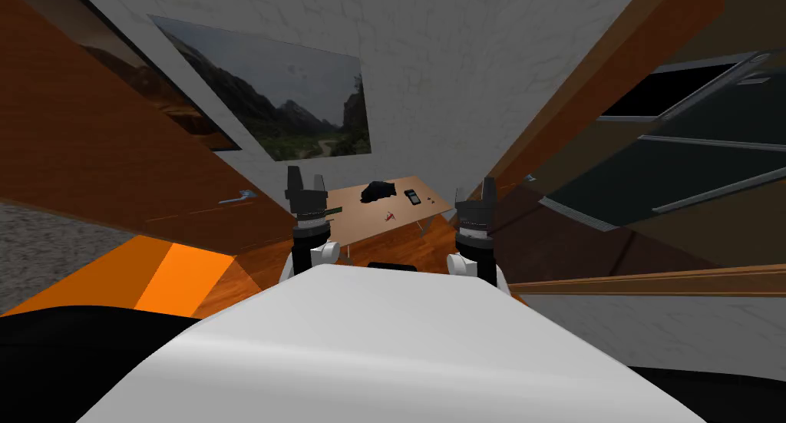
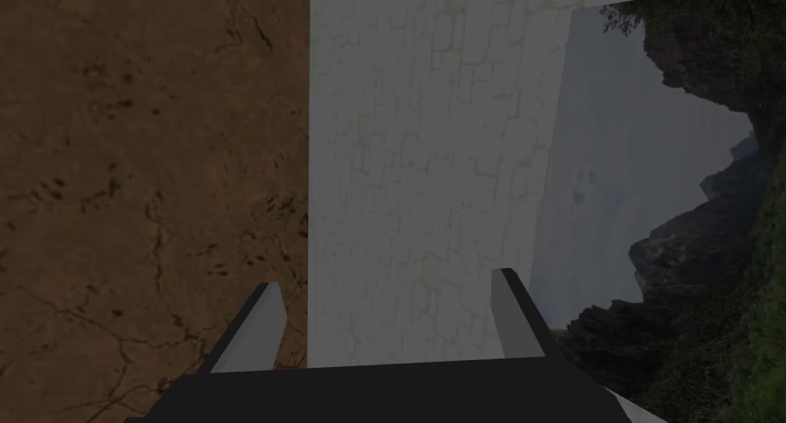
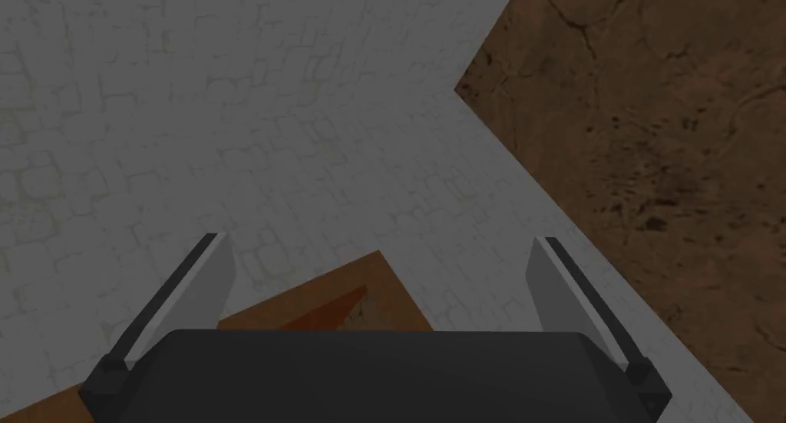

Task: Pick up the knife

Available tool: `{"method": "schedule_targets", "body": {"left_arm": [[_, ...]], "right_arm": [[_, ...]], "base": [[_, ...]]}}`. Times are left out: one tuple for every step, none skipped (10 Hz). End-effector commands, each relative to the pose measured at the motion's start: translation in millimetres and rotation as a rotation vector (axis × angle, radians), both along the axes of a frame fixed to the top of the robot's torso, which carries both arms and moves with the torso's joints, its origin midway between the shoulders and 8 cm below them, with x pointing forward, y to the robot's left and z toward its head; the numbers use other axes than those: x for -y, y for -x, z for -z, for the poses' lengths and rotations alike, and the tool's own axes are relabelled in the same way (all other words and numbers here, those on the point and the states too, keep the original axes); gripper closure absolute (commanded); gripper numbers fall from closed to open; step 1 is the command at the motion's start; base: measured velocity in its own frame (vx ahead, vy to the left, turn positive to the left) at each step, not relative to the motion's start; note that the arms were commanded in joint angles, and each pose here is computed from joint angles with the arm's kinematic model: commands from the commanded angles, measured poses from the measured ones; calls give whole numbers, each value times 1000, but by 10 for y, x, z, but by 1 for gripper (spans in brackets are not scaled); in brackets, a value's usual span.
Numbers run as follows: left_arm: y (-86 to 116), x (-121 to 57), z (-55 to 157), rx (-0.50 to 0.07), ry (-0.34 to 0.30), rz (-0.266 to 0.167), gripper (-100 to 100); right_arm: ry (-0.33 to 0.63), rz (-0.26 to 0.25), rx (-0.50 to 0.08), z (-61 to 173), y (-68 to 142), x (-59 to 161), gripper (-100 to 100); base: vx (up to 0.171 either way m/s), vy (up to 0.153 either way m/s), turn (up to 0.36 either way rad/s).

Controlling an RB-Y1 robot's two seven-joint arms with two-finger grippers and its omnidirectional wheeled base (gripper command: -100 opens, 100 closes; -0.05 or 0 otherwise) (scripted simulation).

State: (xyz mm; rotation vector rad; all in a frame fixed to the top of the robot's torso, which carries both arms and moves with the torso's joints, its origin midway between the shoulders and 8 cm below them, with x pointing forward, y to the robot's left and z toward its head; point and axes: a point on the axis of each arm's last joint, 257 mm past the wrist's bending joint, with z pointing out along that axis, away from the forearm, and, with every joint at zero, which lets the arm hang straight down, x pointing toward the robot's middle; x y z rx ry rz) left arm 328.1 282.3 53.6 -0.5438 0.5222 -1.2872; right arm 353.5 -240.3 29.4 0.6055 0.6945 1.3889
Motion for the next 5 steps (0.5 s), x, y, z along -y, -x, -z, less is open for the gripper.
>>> {"method": "schedule_targets", "body": {"left_arm": [[0, 0, 0, 0, 0, 0, 0], [0, 0, 0, 0, 0, 0, 0], [0, 0, 0, 0, 0, 0, 0], [0, 0, 0, 0, 0, 0, 0], [0, 0, 0, 0, 0, 0, 0]], "right_arm": [[51, 0, -36, 145, -33, -36, -100], [81, 1, -59, 243, -53, -53, -100], [116, 3, -88, 365, -74, -70, -100], [156, 6, -121, 511, -94, -85, -100], [200, 9, -159, 679, -110, -98, -100]], "base": [[27, -35, 251], [48, -96, 315], [57, -110, 338], [36, -110, 343], [33, -111, 350]]}}
